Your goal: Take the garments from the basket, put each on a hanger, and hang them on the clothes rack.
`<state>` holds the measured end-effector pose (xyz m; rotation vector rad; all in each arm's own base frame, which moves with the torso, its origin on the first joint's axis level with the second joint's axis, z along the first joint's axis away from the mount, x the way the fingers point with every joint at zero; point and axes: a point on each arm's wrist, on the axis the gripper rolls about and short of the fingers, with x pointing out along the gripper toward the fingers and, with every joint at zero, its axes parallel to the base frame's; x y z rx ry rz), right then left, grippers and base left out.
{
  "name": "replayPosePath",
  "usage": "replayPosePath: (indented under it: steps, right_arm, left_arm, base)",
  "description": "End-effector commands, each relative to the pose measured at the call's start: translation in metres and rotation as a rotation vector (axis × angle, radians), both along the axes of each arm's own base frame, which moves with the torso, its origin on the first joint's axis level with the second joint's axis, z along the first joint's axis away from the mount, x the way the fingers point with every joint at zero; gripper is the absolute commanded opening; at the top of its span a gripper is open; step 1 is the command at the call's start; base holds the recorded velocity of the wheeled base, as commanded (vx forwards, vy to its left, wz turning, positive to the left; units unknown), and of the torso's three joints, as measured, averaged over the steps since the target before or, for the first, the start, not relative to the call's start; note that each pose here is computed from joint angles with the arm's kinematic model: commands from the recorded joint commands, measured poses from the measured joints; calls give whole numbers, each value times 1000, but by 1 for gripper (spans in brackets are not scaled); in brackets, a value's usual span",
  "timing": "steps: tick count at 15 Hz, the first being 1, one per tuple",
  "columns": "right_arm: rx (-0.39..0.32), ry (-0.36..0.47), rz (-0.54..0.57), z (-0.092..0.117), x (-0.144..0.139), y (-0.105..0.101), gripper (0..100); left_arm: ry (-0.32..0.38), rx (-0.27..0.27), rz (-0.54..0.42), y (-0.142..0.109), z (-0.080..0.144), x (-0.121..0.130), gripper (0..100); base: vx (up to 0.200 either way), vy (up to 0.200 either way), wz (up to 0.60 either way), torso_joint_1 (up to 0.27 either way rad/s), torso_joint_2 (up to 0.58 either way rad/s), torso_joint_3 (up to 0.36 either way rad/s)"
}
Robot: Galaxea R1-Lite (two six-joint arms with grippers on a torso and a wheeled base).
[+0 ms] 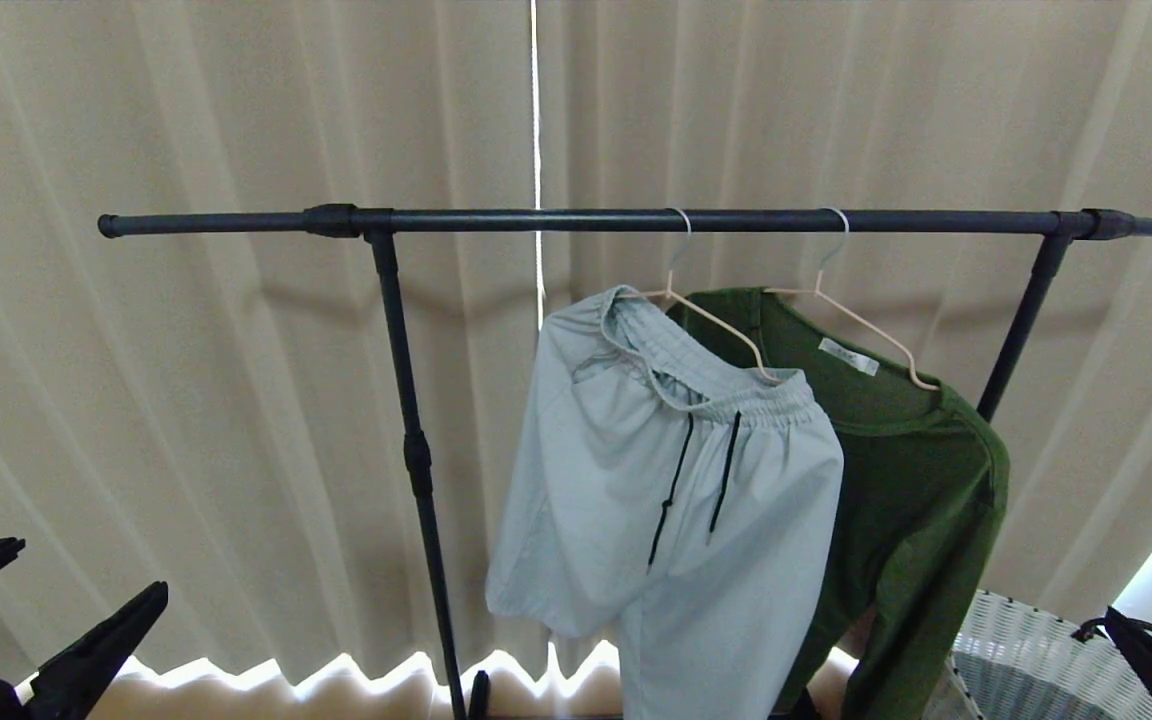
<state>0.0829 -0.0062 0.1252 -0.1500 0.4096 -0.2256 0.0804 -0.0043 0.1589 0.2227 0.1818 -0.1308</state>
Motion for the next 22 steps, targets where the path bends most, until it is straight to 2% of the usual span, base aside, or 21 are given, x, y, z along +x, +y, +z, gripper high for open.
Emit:
replayPosePath:
  steps: [1, 4, 6, 7, 8, 9, 11, 12, 13, 15, 18, 19, 20, 22]
  right_arm:
    - [2, -5, -87, -15, -28, -5, 100]
    - [0, -41, -116, -32, -73, 0, 100]
    - [-2, -84, -111, -39, -86, 1, 100]
    - [5, -153, -102, -39, -94, 3, 100]
    - [5, -153, -102, -39, -94, 3, 100]
    - [16, -276, -36, -41, -103, 4, 100]
    - [70, -326, 19, -43, -106, 3, 100]
    - [87, -377, 84, -44, -110, 3, 100]
    - [107, -365, 120, -48, -109, 4, 100]
    - [122, -365, 164, -50, -108, 5, 100]
    - [133, -361, 189, -51, -108, 5, 100]
    - [133, -361, 190, -51, -108, 5, 100]
    - [132, -361, 195, -51, -108, 5, 100]
    - [132, -364, 197, -50, -108, 5, 100]
  left_arm:
    - [4, -1, 1, 0, -1, 0, 100]
    - [1, 0, 2, 0, -1, -1, 100]
    - [-3, 0, 0, 0, -2, -3, 100]
    - [-19, -1, -1, 0, -3, -8, 100]
    - [-19, -1, -1, 0, -3, -8, 100]
    - [-25, -2, -1, 1, -17, -22, 100]
    - [-72, -2, 10, 1, -25, -37, 100]
    - [-100, -3, 24, 2, -28, -45, 100]
    - [-95, 1, 53, 3, -33, -52, 100]
    - [-40, -1, 112, 4, -52, -73, 100]
    - [-20, -33, 128, 4, -77, -99, 100]
    - [-68, -69, 124, 4, -79, -106, 100]
    - [-92, -74, 118, 4, -80, -108, 100]
    - [-98, -120, 115, 4, -82, -108, 100]
  base:
    - [0, 0, 0, 0, 0, 0]
    - [0, 0, 0, 0, 0, 0]
    - [0, 0, 0, 0, 0, 0]
    - [0, 0, 0, 0, 0, 0]
    - [0, 0, 0, 0, 0, 0]
    - [0, 0, 0, 0, 0, 0]
    - [0, 0, 0, 0, 0, 0]
    - [0, 0, 0, 0, 0, 0]
    - [0, 0, 0, 0, 0, 0]
    - [0, 0, 0, 0, 0, 0]
    - [0, 0, 0, 0, 0, 0]
    - [0, 0, 0, 0, 0, 0]
    - [0, 0, 0, 0, 0, 0]
    - [0, 0, 0, 0, 0, 0]
